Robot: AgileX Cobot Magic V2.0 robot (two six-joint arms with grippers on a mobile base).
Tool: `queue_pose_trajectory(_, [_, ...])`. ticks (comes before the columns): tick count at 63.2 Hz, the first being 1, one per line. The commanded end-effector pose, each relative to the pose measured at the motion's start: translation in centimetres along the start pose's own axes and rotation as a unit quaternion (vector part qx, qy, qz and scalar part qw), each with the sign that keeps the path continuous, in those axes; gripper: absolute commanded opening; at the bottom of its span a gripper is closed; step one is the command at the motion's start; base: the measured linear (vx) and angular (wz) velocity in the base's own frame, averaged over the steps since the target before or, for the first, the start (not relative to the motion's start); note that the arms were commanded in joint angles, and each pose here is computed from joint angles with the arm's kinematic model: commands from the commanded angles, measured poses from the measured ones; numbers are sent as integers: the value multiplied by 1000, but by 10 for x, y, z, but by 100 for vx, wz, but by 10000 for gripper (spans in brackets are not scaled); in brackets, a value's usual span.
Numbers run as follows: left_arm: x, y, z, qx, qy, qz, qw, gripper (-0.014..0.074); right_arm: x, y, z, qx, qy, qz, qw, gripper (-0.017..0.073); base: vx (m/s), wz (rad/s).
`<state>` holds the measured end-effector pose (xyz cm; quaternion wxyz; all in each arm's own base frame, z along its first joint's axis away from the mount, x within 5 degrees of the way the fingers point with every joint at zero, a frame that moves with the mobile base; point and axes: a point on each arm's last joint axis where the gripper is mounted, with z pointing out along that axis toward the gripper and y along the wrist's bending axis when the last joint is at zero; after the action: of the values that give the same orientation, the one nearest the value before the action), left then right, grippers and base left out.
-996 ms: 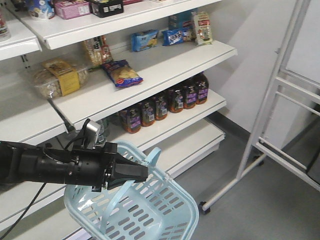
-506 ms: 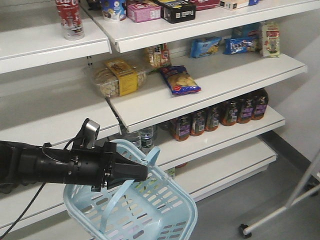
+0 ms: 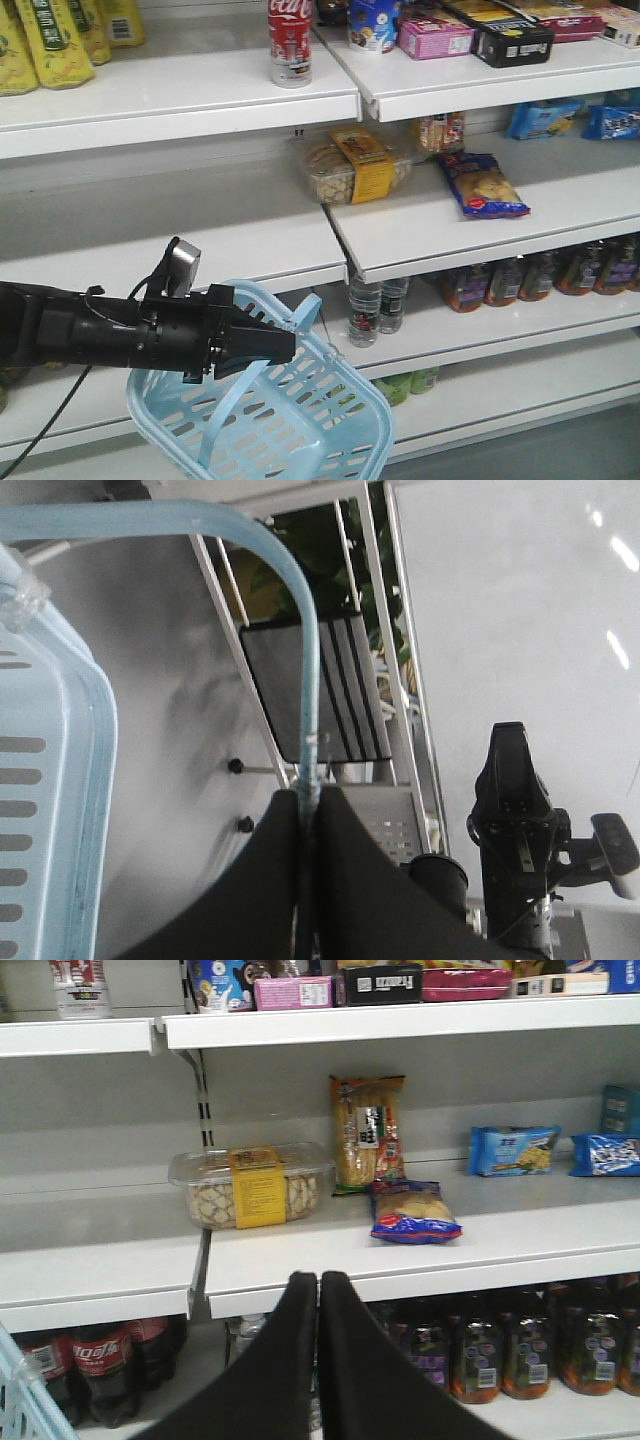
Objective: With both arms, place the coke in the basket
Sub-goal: 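Drive the base toward the shelf with the red Coca-Cola can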
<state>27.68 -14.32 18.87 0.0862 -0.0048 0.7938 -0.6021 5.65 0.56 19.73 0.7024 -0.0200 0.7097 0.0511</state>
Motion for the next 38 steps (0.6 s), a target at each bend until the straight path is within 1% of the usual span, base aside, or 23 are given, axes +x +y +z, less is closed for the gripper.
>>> queue_pose_trajectory(1, [-4, -30, -6, 75, -22, 15, 997, -6, -4, 0, -1, -2, -42, -4, 999, -10, 8, 38])
queue_pose_trajectory(19, [-4, -30, -6, 75, -22, 15, 997, -6, -4, 0, -1, -2, -42, -4, 999, -10, 7, 34])
queue_pose_trajectory(38, [-4, -30, -6, 75, -22, 15, 997, -6, -4, 0, -1, -2, -42, -4, 999, -10, 5, 25])
